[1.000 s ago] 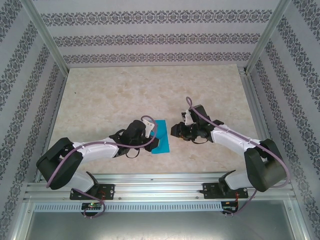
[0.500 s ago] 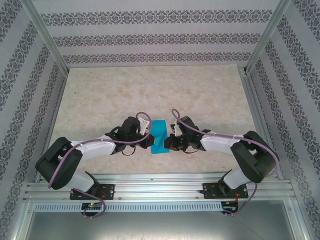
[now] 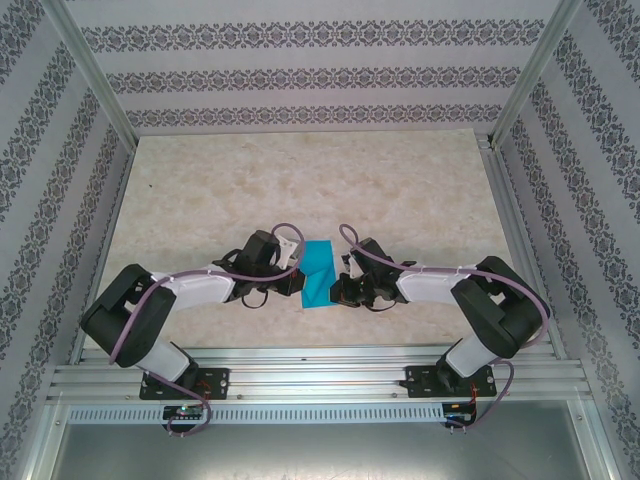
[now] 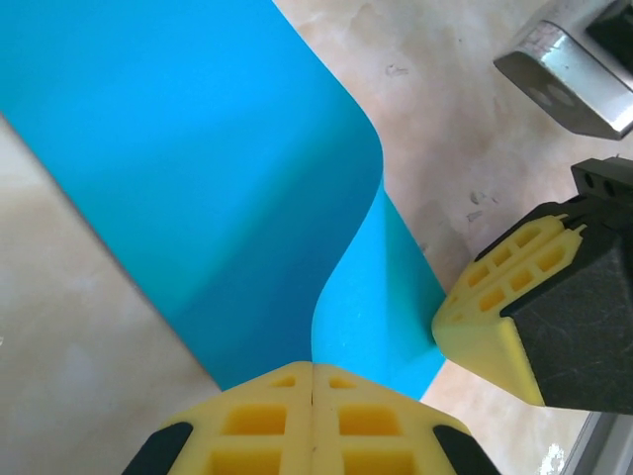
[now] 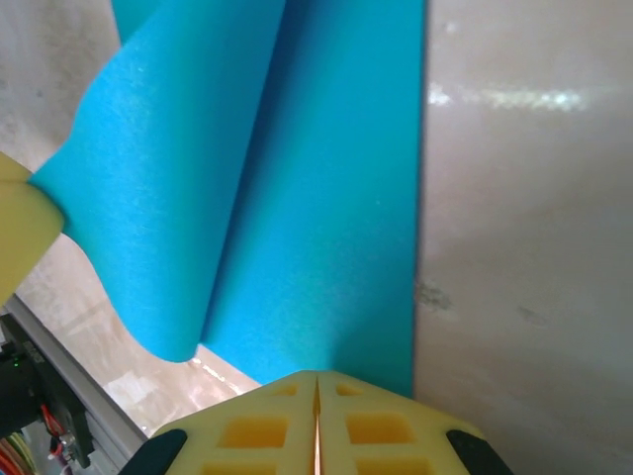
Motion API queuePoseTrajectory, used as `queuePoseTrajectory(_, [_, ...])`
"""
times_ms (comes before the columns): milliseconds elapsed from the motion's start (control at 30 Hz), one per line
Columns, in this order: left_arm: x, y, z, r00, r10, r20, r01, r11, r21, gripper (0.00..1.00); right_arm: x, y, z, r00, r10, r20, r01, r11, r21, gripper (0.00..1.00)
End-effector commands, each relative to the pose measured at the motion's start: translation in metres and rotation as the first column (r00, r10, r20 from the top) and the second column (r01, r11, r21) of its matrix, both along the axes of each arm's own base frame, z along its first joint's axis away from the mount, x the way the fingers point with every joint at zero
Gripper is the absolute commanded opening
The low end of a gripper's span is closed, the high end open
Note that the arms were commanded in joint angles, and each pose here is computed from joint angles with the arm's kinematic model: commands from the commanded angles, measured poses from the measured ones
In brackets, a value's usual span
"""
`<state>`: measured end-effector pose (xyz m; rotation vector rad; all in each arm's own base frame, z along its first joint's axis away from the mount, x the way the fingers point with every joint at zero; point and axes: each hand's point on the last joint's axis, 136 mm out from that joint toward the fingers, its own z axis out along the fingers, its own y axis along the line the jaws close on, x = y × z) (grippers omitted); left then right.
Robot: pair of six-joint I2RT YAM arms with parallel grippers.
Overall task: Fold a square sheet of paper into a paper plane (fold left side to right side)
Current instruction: Fold the triangle a second time at the center of the table.
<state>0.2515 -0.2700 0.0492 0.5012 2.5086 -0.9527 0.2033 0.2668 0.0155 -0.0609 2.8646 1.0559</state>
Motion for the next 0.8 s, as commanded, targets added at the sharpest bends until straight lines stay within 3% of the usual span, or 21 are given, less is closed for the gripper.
queuePoseTrajectory(0, [0.012,0.0,0.005,1.0,-0.014,0.027,0.014,1.0,-0.003,0.0,-0.007,-0.004,-0.01,1.0,0.03,0.002,-0.03,0.998,-0.051,0.09])
queuePoseTrajectory(767, [0.027,0.006,-0.018,1.0,0.002,-0.005,-0.002,0.999,0.05,0.0,-0.013,-0.014,-0.024,0.998,0.063,-0.021,-0.066,0.987,-0.148,0.1])
